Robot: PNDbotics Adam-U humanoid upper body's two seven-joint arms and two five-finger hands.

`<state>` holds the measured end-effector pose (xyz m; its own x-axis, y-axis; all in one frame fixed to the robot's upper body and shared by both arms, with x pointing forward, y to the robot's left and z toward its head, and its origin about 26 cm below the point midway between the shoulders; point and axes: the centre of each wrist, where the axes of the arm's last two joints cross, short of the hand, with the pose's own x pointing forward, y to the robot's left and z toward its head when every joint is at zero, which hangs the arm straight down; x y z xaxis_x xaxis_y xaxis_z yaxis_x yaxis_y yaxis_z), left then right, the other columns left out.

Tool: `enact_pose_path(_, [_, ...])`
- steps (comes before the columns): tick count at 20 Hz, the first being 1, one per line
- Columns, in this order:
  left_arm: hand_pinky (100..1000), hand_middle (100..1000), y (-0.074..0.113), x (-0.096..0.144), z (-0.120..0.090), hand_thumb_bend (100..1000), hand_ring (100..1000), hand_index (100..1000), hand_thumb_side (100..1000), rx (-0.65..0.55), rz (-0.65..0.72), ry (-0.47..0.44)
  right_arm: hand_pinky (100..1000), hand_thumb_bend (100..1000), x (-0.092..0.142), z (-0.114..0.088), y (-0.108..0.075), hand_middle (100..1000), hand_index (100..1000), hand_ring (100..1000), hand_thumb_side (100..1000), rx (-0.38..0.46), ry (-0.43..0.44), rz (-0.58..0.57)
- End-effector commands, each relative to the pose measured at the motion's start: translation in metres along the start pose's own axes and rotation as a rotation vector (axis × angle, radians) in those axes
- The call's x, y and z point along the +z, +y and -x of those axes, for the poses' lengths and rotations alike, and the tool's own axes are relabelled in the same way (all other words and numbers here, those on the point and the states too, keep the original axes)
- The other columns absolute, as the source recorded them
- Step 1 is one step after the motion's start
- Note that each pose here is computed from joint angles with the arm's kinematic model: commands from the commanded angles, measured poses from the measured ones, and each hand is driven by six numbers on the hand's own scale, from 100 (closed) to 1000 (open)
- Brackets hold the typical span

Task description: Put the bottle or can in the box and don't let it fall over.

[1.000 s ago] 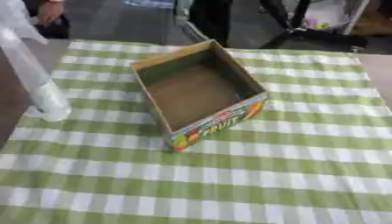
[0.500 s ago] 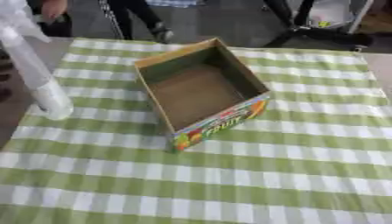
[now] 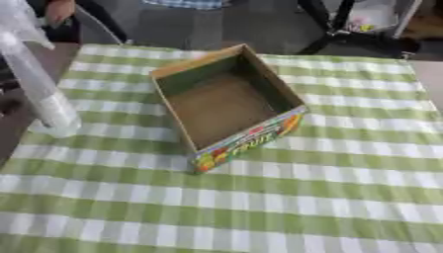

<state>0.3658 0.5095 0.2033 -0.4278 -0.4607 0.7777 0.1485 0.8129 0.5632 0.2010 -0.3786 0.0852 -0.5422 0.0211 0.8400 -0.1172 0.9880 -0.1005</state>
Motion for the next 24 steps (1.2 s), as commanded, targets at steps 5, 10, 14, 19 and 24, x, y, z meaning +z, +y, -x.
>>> enact_pose_path(5, [1000,987,0.009,-0.010,-0.013,564,1000,1000,384,-0.034,0.001,-0.010,911,100,-0.004,-0.005,0.000,1000,1000,1000,637,0.015,-0.016,-0.024])
enact_pose_path(10, [1000,972,0.006,-0.017,-0.014,556,1000,995,385,-0.022,0.006,-0.011,912,100,-0.003,-0.005,0.001,1000,1000,1000,636,0.014,-0.017,-0.026])
enact_pose_path(14, [1000,968,0.003,-0.021,-0.014,556,1000,993,387,-0.010,0.010,-0.011,912,100,-0.003,-0.004,0.001,1000,1000,1000,637,0.014,-0.016,-0.026])
enact_pose_path(19, [1000,967,0.000,-0.027,-0.016,556,1000,989,384,-0.003,0.018,-0.012,912,100,-0.003,-0.004,0.002,1000,1000,1000,636,0.012,-0.015,-0.028])
enact_pose_path(24, [1000,950,-0.004,-0.031,-0.016,557,1000,980,380,0.001,0.023,-0.010,913,100,-0.003,-0.004,0.002,1000,1000,1000,637,0.011,-0.015,-0.028])
